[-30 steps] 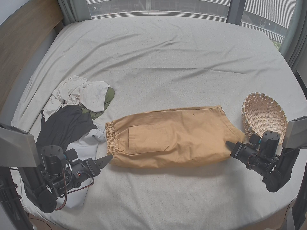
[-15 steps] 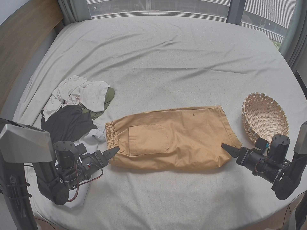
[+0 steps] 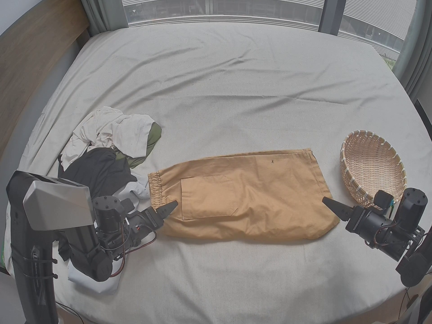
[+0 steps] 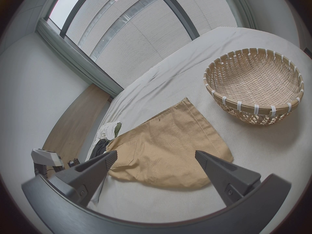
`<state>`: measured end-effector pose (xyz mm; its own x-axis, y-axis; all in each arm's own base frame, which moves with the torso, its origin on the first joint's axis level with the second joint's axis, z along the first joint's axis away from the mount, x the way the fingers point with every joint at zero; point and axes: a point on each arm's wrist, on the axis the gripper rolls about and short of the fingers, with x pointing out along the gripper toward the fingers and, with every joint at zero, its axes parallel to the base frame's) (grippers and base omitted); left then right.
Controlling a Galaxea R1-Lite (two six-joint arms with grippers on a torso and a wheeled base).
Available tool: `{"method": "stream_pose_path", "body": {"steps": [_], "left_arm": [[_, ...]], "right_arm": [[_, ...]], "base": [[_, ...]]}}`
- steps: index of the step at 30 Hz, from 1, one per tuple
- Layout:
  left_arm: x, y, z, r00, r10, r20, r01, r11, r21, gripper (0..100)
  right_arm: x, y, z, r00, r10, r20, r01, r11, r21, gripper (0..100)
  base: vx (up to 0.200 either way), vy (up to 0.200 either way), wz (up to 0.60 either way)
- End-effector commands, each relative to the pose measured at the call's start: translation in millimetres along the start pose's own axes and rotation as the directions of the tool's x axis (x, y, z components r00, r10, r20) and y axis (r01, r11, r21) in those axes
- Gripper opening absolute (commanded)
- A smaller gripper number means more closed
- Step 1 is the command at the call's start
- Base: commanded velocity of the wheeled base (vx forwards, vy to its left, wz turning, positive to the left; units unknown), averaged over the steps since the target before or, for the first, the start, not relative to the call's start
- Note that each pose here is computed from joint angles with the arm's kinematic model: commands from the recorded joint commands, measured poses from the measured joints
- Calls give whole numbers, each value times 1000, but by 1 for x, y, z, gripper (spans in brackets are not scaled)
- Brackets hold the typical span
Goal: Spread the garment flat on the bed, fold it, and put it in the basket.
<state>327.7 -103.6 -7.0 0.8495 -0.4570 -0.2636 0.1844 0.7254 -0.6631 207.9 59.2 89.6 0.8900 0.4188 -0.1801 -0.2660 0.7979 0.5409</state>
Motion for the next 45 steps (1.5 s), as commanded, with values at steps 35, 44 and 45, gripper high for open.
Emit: {"method": "stream_pose_path", "body": {"steps": [35, 44, 45], "left_arm": [[-111, -29, 20, 997, 70, 26, -69, 997, -30, 0], [-122, -19, 20, 993, 118, 21, -118, 993, -4, 0], [-121, -20, 20, 994, 111, 23, -111, 994, -1, 0]], "right_arm": [[10, 9, -8, 998, 45, -37, -45, 999, -1, 100], [11, 11, -8, 998, 56, -39, -56, 998, 1, 100], [11, 12, -9, 997, 58, -41, -58, 998, 0, 100]], "base": [[0, 0, 0], [0, 0, 0], [0, 0, 0]]}}
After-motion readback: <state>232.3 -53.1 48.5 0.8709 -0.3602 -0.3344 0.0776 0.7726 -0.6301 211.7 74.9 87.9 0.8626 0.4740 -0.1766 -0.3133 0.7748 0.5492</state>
